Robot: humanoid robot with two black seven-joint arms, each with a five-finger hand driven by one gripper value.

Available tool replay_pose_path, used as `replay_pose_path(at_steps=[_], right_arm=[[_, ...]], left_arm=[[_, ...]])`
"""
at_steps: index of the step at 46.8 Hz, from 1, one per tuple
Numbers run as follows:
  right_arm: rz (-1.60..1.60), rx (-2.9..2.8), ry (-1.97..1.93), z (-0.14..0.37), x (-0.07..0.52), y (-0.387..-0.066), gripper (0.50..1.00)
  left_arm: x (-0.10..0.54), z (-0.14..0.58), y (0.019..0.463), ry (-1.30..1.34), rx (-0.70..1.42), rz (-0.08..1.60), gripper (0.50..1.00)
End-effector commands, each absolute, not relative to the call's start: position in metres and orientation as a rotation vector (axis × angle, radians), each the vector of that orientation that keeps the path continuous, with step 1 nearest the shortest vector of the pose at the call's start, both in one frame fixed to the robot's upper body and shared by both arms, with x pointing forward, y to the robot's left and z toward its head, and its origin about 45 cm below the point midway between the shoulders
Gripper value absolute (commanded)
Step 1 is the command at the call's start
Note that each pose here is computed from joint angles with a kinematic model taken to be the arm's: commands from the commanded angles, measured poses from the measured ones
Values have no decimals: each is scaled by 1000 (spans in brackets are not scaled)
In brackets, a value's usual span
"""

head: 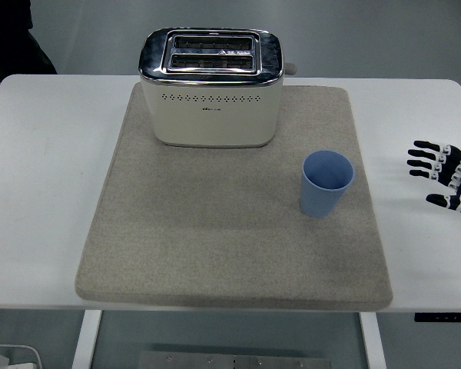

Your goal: Put the water cup in front of the bread machine

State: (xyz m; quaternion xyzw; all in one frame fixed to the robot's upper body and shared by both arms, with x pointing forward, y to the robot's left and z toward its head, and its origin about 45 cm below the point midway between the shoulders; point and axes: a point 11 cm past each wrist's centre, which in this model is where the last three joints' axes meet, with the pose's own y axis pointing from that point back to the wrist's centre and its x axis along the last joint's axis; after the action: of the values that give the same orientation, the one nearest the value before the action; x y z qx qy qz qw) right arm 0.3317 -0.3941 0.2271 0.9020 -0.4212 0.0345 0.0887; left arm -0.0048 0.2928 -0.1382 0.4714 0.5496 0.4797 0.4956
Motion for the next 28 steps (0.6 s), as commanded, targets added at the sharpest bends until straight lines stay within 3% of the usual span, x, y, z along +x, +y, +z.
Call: replay_pose_path(at_steps=[1,28], right_arm=[[155,2665,-1259,225,333,-388,921],[294,2664,-1293,205,321,-335,919]], left_arm=[[-5,-138,293,1332,1142,1162,1000],[-3,-138,292,1331,1141,1161,1000]])
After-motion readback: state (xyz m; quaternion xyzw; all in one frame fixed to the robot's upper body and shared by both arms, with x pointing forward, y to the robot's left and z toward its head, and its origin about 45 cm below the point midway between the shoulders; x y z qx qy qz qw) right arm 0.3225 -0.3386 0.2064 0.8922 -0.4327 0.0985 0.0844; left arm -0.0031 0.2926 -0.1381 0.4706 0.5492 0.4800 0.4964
